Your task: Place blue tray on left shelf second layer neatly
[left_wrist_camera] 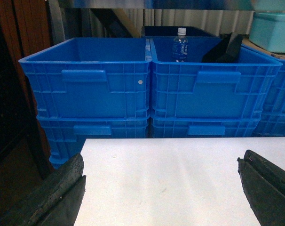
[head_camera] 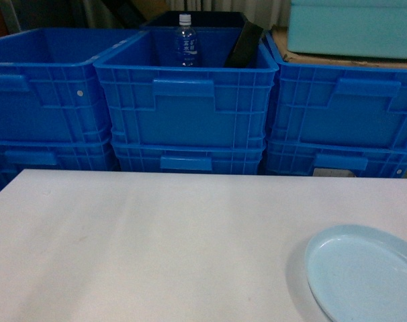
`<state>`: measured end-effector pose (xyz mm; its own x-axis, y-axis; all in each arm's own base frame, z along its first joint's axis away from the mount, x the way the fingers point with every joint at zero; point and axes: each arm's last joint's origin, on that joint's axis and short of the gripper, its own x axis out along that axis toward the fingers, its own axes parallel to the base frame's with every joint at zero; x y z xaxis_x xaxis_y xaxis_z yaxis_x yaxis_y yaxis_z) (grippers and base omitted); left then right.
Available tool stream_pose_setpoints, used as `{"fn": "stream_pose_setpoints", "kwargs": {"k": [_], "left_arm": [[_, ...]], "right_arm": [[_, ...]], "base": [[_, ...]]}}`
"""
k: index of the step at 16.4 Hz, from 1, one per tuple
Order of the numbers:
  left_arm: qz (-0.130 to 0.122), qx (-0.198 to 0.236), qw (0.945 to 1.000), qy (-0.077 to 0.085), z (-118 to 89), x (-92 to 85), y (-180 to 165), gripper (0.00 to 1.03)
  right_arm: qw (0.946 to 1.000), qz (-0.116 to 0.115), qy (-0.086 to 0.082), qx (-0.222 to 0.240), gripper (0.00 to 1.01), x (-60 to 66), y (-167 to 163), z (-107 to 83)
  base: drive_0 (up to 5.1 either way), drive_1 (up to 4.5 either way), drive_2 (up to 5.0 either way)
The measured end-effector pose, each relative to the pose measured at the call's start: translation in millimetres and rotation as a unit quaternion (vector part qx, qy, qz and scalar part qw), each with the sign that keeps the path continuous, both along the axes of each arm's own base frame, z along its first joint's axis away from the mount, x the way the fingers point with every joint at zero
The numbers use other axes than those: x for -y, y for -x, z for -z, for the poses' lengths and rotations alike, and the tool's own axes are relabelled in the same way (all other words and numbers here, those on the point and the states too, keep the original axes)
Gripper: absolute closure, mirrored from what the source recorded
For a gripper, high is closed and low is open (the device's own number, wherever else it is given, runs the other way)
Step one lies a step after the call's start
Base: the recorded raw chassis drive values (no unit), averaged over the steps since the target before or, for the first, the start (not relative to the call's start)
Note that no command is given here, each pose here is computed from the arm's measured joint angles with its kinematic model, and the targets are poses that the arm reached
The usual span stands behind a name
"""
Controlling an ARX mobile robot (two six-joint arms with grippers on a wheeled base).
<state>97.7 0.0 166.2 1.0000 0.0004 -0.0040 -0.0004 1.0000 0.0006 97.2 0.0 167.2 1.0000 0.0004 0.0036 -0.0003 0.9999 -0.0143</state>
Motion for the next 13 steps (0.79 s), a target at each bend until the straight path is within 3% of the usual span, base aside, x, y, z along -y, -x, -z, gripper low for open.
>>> {"fn": "stream_pose_setpoints", "kwargs": {"k": [2, 3, 4, 6, 7, 8, 9, 10, 11, 13], "left_arm": [[0.0, 0.0, 1.0, 0.0, 0.0, 0.0, 0.0, 0.05], [0.0, 0.0, 1.0, 0.0, 0.0, 0.0, 0.0, 0.05], [0.0, 0.0, 1.0, 0.0, 0.0, 0.0, 0.0, 0.05], [0.0, 0.0, 1.0, 0.0, 0.0, 0.0, 0.0, 0.05], [0.0, 0.0, 1.0, 0.0, 0.0, 0.0, 0.0, 0.05], [0.0, 0.0, 1.0, 0.0, 0.0, 0.0, 0.0, 0.05], [0.0, 0.0, 1.0, 0.0, 0.0, 0.0, 0.0, 0.05], [0.0, 0.0, 1.0, 0.0, 0.0, 0.0, 0.0, 0.05], [0.0, 0.0, 1.0, 0.0, 0.0, 0.0, 0.0, 0.05], [0.0, 0.0, 1.0, 0.0, 0.0, 0.0, 0.0, 0.05]], "right_arm": [[0.9999, -0.003, -0.004, 0.009, 0.03, -1.2, -1.8, -2.4], [0.9996, -0.012, -0.019, 0.018, 0.03, -8.7, -11.8, -9.0], [0.9989, -0.026, -0.037, -0.01, 0.03, -28.3, -39.4, -19.8], [0.9964, -0.022, -0.063, -0.052, 0.03, -47.0, -104.4, -51.7], [0.9914, -0.023, -0.067, -0.11, 0.03, -53.9, -142.8, -50.4], [0.9822, -0.027, -0.071, -0.171, 0.03, -57.9, -172.1, -37.3], [0.9703, -0.009, -0.079, -0.228, 0.03, -57.5, -198.7, -17.0], [0.9591, 0.006, -0.098, -0.266, 0.03, -51.5, -213.6, -3.5], [0.9514, 0.016, -0.122, -0.282, 0.03, -42.4, -220.7, 5.7], [0.9462, 0.051, -0.141, -0.287, 0.03, -15.1, -220.5, 12.1]], "base": [[0.0, 0.0, 0.0], [0.0, 0.0, 0.0], [0.0, 0.0, 0.0], [0.0, 0.0, 0.0], [0.0, 0.0, 0.0], [0.0, 0.0, 0.0], [0.0, 0.0, 0.0], [0.0, 0.0, 0.0], [0.0, 0.0, 0.0], [0.0, 0.0, 0.0]]}}
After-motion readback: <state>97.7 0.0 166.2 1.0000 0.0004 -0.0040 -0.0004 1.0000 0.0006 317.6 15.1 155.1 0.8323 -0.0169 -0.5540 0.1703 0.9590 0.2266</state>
